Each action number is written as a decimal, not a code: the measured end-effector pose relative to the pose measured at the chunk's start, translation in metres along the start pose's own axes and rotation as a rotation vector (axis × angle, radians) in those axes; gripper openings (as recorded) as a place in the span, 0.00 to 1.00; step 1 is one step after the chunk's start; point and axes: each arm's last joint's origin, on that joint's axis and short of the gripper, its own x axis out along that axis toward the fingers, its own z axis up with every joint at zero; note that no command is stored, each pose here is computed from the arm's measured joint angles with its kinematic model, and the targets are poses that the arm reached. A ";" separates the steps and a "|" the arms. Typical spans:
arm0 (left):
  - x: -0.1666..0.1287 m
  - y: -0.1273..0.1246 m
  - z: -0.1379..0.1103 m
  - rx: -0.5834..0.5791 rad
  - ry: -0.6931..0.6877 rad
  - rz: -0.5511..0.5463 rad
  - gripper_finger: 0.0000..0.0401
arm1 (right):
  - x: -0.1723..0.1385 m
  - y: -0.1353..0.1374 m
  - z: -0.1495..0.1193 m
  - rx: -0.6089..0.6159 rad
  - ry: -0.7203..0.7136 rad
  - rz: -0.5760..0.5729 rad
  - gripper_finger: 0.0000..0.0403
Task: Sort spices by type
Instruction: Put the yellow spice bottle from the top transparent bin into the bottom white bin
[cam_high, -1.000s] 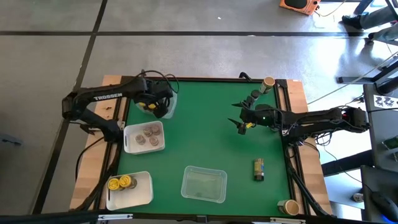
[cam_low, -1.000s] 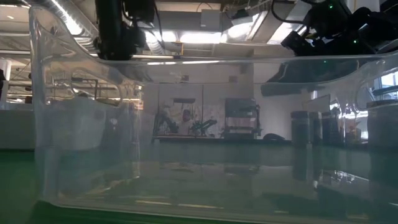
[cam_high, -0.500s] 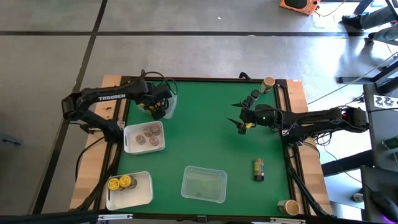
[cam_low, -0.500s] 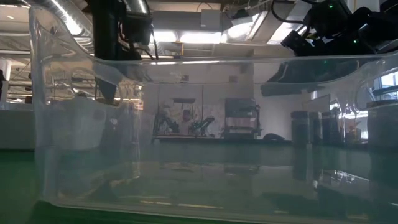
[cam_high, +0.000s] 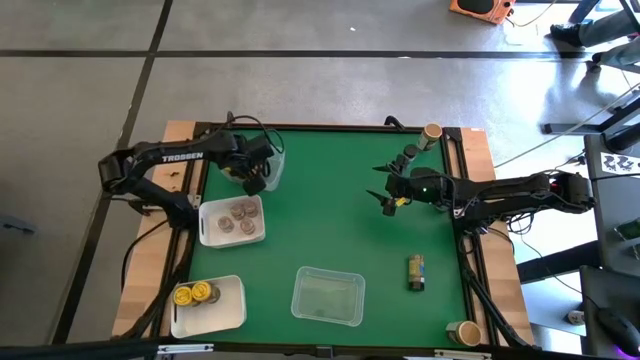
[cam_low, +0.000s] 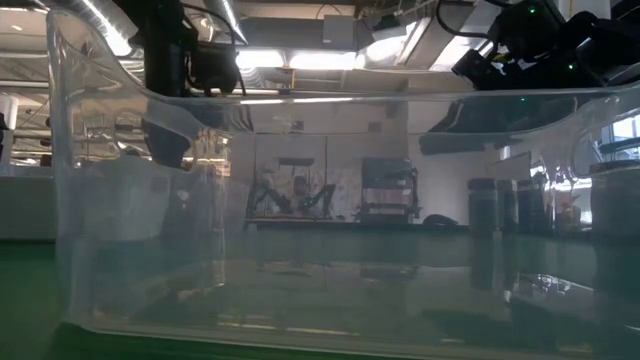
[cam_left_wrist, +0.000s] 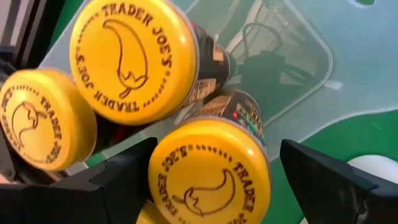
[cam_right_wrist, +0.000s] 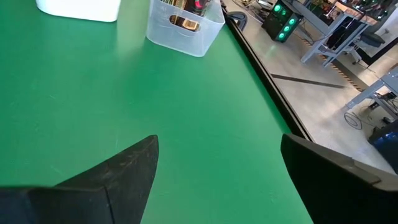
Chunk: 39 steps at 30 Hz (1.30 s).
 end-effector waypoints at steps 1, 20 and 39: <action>0.000 0.000 0.000 0.001 -0.007 -0.001 0.83 | 0.000 0.000 0.000 0.000 0.000 0.000 0.84; -0.036 -0.003 0.011 -0.003 -0.041 -0.005 0.57 | 0.000 0.000 0.000 0.001 0.000 -0.002 0.84; -0.178 -0.071 -0.034 0.080 -0.232 -0.207 0.56 | 0.000 0.000 0.000 0.000 0.005 -0.009 0.84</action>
